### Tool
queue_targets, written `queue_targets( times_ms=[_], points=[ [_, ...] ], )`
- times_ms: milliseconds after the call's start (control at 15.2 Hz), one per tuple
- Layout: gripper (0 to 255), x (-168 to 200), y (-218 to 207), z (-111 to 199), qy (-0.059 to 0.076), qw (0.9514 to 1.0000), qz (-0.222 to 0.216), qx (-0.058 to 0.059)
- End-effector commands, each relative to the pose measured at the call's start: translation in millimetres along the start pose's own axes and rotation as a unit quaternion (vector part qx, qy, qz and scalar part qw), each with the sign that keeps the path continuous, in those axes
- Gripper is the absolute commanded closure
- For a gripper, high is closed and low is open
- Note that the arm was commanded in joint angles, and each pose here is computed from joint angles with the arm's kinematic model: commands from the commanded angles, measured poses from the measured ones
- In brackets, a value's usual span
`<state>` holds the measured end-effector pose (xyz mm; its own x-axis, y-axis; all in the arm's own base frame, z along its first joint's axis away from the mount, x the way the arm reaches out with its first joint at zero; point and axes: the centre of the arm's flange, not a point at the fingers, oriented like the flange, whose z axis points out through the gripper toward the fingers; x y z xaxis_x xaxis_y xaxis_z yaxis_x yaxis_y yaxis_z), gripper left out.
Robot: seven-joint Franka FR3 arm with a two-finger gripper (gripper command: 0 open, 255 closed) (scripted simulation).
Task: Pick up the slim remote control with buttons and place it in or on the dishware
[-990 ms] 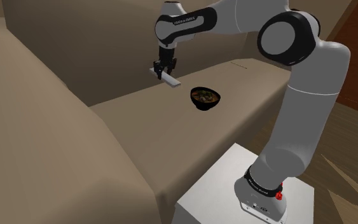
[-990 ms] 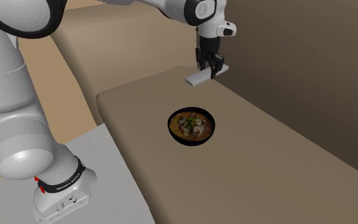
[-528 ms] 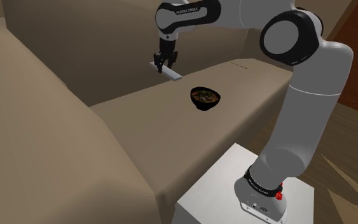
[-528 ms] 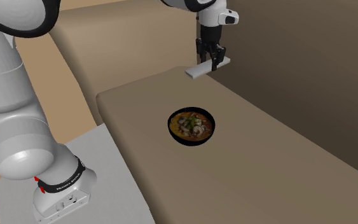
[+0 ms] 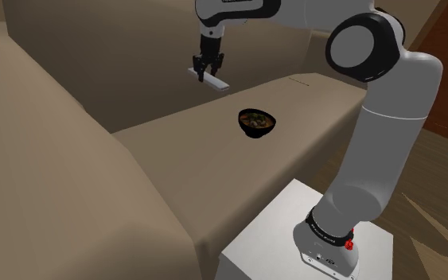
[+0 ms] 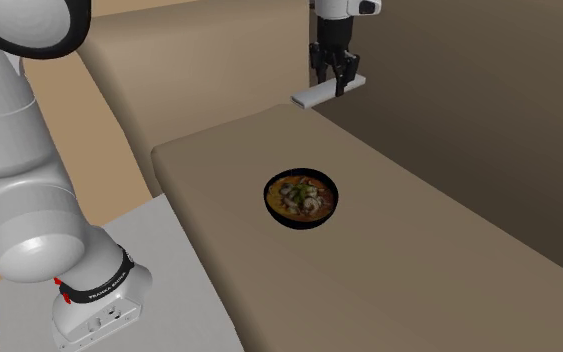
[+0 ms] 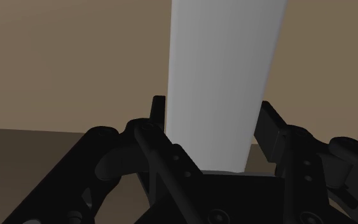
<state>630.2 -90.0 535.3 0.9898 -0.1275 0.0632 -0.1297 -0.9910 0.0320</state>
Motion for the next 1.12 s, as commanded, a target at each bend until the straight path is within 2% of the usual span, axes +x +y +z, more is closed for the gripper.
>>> queue_targets(
  times_ms=[0,1056],
  points=[
    [255,-11,9,-6,0.0,1.0,0.0,0.0],
    [255,-182,131,-18,0.0,1.0,0.0,0.0]
  ],
)
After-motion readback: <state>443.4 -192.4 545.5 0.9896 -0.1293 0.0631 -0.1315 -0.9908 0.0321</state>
